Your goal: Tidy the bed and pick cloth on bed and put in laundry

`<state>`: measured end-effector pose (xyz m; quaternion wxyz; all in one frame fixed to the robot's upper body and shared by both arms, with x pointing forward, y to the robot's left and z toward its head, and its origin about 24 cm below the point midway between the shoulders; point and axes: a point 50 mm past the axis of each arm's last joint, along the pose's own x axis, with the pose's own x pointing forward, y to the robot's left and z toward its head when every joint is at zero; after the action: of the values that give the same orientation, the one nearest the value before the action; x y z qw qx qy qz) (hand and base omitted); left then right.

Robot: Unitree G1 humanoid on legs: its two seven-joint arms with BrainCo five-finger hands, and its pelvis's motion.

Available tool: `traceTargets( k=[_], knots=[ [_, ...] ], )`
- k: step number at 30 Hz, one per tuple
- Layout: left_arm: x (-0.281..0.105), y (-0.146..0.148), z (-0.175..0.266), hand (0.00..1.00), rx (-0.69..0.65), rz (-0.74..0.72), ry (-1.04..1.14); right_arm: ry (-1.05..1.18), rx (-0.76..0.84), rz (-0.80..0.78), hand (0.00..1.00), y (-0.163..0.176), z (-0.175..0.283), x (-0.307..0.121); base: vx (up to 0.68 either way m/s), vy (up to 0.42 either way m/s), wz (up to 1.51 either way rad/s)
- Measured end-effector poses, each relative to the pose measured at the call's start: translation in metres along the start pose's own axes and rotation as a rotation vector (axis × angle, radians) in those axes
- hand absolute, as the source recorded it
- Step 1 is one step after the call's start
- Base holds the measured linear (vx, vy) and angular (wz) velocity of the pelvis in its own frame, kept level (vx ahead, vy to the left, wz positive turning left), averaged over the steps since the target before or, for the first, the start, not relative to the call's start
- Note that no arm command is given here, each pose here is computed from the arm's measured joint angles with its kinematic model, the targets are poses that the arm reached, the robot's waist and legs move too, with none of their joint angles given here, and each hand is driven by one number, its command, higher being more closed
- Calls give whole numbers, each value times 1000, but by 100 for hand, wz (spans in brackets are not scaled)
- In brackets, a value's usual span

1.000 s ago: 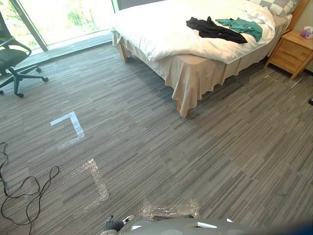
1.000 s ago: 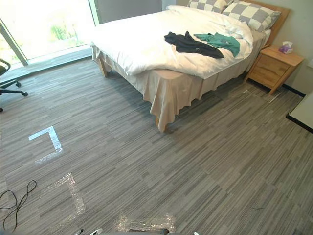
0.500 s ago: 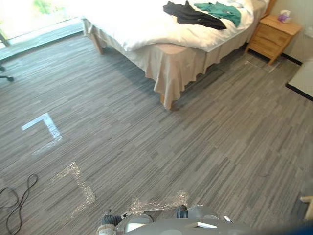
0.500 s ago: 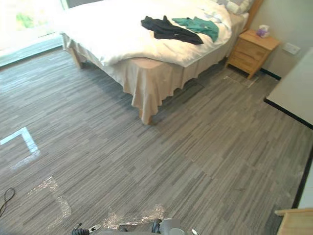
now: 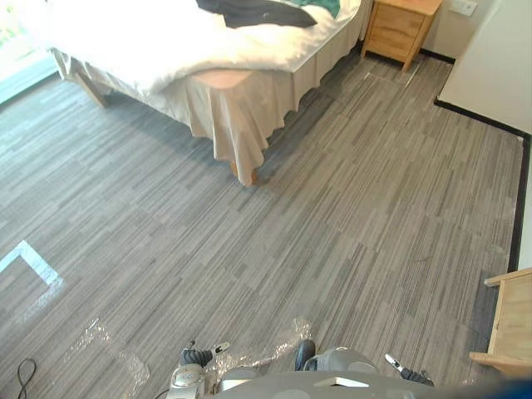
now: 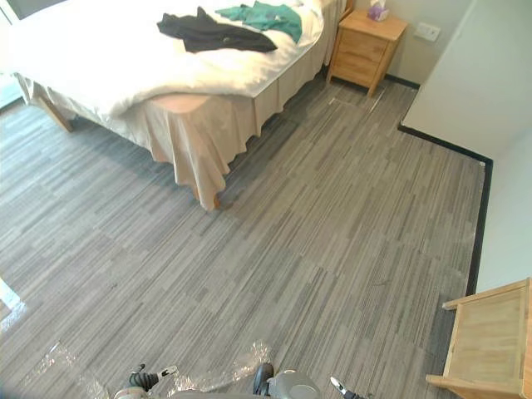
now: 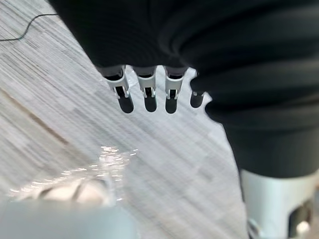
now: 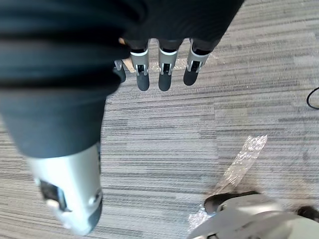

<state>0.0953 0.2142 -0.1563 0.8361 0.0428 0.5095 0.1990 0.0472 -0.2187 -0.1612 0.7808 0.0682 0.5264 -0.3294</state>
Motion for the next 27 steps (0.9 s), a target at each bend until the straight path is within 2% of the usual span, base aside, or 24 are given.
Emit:
traceTargets(
  k=[2, 6, 13, 17, 24, 27],
  knots=[
    [-2, -1, -1, 0, -74, 17, -4, -28, -52, 19, 0, 3, 8, 2, 228, -17, -50],
    [0, -2, 9, 0, -107, 23, -28, -50, -86, 53, 0, 20, 25, 5, 316, 94, -112],
    [0, -9, 15, 0, -29, -3, -67, -43, -74, 63, 0, 29, 25, 4, 351, 187, -68],
    [3, -6, 26, 0, -17, 0, -92, -54, -129, 99, 0, 40, 24, 1, 319, 185, -18],
    [0, 0, 0, 0, 1, -1, -10, -45, -140, 100, 0, 37, 21, 2, 194, 117, -26],
    [1, 12, -5, 0, 58, 16, 8, -76, -128, 93, 0, 34, 30, 3, 237, 28, 77]
  ],
)
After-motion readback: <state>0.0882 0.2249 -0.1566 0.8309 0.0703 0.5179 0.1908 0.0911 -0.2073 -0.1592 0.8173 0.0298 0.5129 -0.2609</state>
